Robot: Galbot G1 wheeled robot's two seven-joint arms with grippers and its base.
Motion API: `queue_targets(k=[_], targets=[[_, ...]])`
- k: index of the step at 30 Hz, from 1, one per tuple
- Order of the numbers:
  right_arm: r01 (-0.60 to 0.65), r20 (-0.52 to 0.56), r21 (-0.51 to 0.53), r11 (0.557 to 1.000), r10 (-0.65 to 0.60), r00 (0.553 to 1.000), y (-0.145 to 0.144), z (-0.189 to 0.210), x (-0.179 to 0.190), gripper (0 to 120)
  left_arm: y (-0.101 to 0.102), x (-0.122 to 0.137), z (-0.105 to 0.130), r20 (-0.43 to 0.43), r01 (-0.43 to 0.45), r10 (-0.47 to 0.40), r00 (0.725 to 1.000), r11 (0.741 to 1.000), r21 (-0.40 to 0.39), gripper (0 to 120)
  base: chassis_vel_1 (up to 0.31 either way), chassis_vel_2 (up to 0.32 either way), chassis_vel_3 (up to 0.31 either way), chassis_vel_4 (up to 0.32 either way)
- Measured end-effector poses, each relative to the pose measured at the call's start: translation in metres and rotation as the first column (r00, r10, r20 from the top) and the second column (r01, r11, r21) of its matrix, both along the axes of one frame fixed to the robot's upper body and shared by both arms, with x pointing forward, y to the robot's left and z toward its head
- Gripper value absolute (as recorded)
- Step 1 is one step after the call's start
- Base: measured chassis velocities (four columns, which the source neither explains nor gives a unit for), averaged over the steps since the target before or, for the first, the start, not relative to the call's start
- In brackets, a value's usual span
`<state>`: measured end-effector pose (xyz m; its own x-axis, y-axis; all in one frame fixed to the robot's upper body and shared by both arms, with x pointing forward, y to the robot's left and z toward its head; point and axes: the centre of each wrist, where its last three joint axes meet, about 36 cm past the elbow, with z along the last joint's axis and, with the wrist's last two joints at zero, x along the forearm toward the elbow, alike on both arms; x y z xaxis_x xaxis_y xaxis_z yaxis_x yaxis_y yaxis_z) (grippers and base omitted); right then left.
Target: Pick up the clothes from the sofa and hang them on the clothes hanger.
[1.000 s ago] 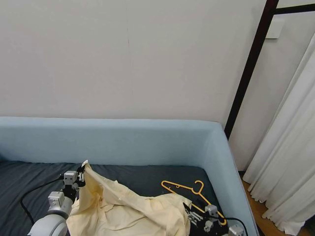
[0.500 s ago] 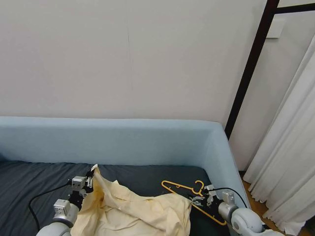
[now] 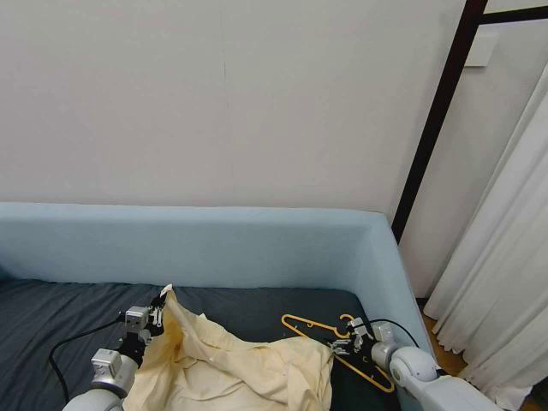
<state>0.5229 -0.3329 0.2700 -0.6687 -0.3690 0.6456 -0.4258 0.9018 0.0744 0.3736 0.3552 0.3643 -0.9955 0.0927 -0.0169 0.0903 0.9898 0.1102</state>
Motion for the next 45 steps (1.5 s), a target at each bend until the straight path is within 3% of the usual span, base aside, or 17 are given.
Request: queue_targets(k=[11, 18, 20, 21, 22, 32, 40, 45], targets=[[0.025, -0.059, -0.032, 0.999, -0.027, 0.998, -0.026, -0.018, 0.004, 90, -0.005, -0.001, 0.003, 0.016, -0.002, 0.002, 1.0, 1.0, -0.015, 0, 0.0, 0.0, 0.0, 0.0], [0.017, -0.085, -0.037, 0.999, -0.02, 0.996, -0.027, -0.024, 0.001, 59, -0.009, -0.002, 0.005, 0.016, 0.008, -0.007, 1.0, 1.0, -0.02, 0, 0.0, 0.0, 0.0, 0.0], [0.015, -0.088, -0.039, 0.999, -0.018, 0.996, -0.027, -0.025, 0.0, 56, -0.01, -0.003, 0.005, 0.015, 0.009, -0.008, 1.0, 1.0, -0.019, 0, 0.0, 0.0, 0.0, 0.0], [0.013, -0.089, -0.039, 0.999, -0.017, 0.996, -0.027, -0.025, 0.0, 51, -0.01, -0.003, 0.004, 0.013, 0.01, -0.01, 1.0, 1.0, -0.018, 0, 0.0, 0.0, 0.0, 0.0], [0.013, -0.092, -0.04, 0.999, -0.016, 0.996, -0.027, -0.025, 0.0, 38, -0.01, -0.004, 0.004, 0.01, 0.013, -0.013, 1.0, 1.0, -0.014, 0, 0.0, 0.0, 0.0, 0.0], [0.014, -0.093, -0.04, 0.999, -0.018, 0.995, -0.028, -0.025, 0.0, 5, -0.012, -0.005, 0.004, 0.008, 0.018, -0.018, 1.0, 1.0, -0.016, 0, 0.0, 0.0, 0.0, 0.0], [0.026, -0.053, -0.033, 0.999, -0.028, 0.998, -0.037, -0.025, -0.004, 4, -0.011, -0.004, 0.006, 0.006, 0.025, -0.025, 1.0, 1.0, -0.008, 0, 0.0, 0.0, 0.0, 0.0], [0.068, 0.064, -0.026, 0.997, -0.066, 0.996, -0.045, -0.005, -0.008, 4, -0.01, -0.001, 0.014, 0.004, 0.043, -0.043, 0.999, 0.999, 0.004, 0, 0.0, 0.0, 0.0, 0.0]])
